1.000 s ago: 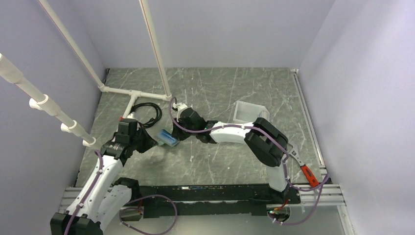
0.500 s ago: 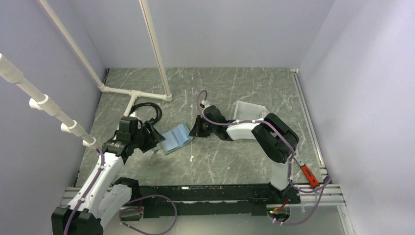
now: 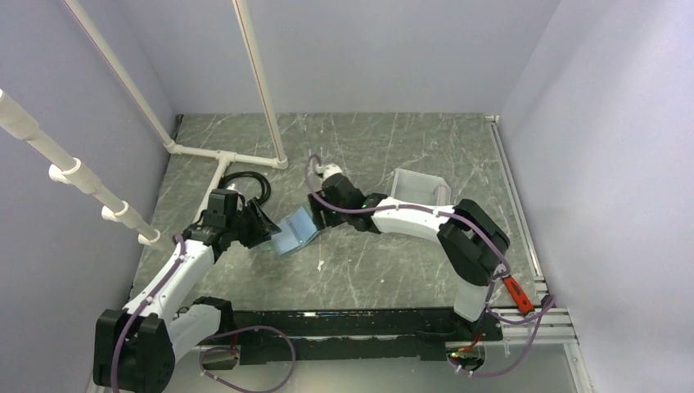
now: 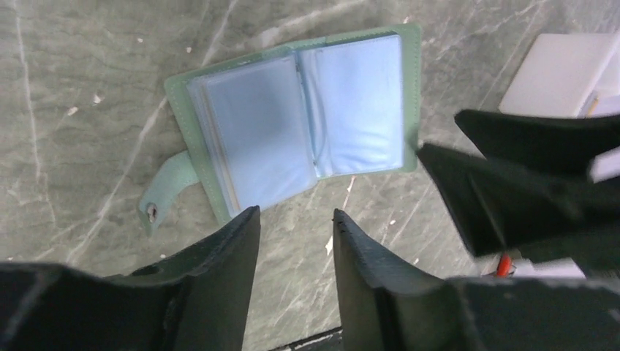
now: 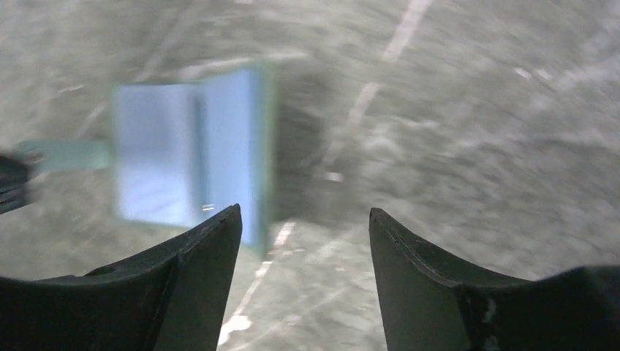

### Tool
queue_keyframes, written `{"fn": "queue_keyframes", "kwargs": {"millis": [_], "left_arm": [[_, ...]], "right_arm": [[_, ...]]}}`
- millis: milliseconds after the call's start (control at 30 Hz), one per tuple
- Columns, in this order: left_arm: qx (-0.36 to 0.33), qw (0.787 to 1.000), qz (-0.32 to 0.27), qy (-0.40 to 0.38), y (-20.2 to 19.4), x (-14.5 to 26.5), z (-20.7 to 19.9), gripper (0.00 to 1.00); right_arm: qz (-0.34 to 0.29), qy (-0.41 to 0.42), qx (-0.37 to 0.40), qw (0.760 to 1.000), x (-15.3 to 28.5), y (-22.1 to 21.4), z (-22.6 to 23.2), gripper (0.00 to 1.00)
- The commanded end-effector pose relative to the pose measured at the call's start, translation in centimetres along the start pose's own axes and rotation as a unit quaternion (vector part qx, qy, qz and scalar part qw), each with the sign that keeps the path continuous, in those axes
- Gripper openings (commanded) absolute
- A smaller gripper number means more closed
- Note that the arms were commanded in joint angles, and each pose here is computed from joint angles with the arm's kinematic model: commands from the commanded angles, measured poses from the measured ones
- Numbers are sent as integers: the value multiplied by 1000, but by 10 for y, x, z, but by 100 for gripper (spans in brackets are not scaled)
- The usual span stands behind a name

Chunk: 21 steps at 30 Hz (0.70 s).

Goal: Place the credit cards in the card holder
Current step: Open the card holder at the center of the board.

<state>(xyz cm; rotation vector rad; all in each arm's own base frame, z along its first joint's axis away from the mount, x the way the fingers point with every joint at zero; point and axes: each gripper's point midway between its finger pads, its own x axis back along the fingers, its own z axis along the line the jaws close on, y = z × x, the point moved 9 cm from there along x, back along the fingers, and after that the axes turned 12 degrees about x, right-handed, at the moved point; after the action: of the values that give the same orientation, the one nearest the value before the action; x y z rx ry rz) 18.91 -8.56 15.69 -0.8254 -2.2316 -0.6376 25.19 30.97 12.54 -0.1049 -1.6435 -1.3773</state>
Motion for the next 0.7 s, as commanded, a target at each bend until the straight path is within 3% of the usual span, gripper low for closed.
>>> {"fn": "queue_keyframes", "kwargs": {"millis": [0,133,233,467,667], "left_arm": [[7,1000,-25,6,3,-7,6,40],[11,999,-29,25,3,-16,15,32],[16,999,-25,39,4,-20,19,23],[27,996,-26,79,2,-27,33,18],[32,994,-23,104,0,-32,43,9]], "right_arm": [[-74,83,112,987,21,40,56,68],[-88,168,111,976,18,50,96,67],[-88,224,103,965,8,52,111,58],[-45,194,127,972,-36,38,112,58],[-36,149,160,975,-48,25,114,69]]}}
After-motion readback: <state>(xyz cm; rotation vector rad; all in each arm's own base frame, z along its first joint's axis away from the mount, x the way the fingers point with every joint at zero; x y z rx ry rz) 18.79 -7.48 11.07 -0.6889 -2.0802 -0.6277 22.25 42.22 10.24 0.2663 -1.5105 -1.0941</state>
